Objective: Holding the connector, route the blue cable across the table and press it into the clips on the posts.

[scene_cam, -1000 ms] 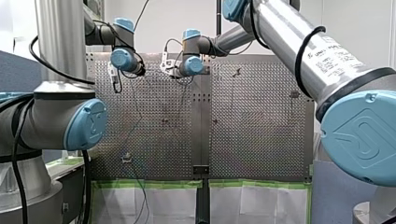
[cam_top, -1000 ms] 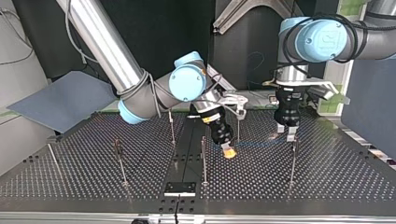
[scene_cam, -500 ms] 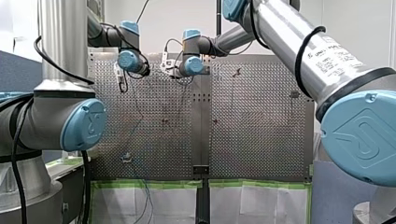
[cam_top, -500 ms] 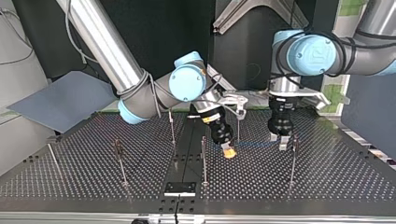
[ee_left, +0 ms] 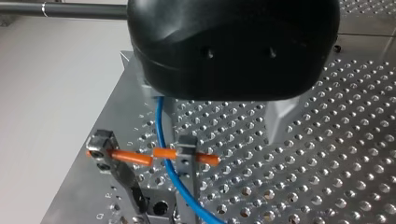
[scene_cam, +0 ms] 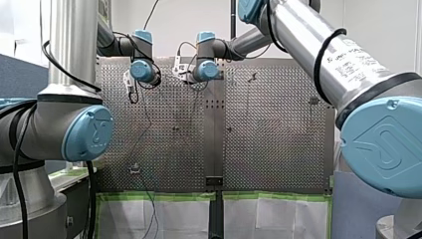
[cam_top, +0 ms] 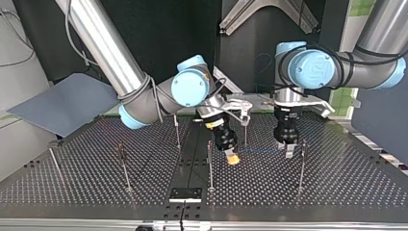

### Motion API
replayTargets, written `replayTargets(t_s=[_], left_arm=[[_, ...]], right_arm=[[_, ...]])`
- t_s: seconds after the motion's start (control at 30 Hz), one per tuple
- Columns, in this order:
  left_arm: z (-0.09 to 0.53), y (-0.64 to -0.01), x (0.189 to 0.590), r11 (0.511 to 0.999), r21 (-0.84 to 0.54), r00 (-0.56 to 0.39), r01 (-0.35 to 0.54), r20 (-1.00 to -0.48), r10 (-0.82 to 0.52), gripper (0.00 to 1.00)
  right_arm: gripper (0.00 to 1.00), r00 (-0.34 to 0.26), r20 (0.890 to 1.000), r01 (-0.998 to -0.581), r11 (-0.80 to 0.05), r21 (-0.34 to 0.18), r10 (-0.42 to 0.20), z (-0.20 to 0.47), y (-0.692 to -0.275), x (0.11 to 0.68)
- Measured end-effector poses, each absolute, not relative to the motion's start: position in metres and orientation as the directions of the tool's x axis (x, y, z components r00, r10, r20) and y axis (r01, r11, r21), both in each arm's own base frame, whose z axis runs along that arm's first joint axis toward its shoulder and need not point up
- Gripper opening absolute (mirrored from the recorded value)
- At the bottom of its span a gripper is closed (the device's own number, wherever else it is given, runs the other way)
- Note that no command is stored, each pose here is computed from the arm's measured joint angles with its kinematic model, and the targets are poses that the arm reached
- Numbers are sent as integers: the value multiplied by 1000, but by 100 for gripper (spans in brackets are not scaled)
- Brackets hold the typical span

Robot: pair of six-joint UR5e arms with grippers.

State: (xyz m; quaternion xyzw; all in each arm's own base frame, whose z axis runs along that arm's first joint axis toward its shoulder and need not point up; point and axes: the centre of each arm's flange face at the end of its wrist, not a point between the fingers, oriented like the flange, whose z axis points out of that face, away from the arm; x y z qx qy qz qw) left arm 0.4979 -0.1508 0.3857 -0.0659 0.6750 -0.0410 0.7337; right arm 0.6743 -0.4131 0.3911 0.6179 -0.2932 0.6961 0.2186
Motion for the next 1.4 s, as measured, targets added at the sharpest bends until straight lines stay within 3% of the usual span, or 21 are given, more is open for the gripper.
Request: replayTargets(t_s=[0.07,0.1,0.17,0.2,0.23,0.27,0.6,0.97,1.4], left_arm=[[385,-151,498,988,-153,84,-30,-985,-150,48],[385,-151,498,988,-153,83,-30,-985,-151,48],[385,-151,497,988,-154,82,-31,-985,-151,26],[385,-151,497,987,-155,82,-32,-985,-152,26],[385,-151,497,987,-155,81,-32,-985,-152,16],[385,-151,497,987,-155,80,-33,-985,-152,0],[383,-151,495,987,-153,63,-42,-987,-150,0],[363,-151,481,986,-127,5,-109,-992,-127,0],[320,-163,457,984,-139,-14,-113,-990,-141,0]], right_arm=[[0,-139,989,-668,-731,-138,-60,391,-414,673],[0,-138,989,-669,-730,-138,-61,390,-414,673],[0,-136,989,-670,-730,-137,-62,390,-415,673],[0,-135,989,-670,-730,-137,-62,390,-415,672],[0,-134,989,-670,-730,-137,-62,390,-415,672],[0,-134,989,-670,-730,-136,-62,390,-415,672],[0,-128,990,-670,-730,-135,-65,389,-415,672],[0,-115,990,-666,-733,-138,-82,384,-407,674],[0,-44,989,-677,-723,-135,-144,339,-401,665]])
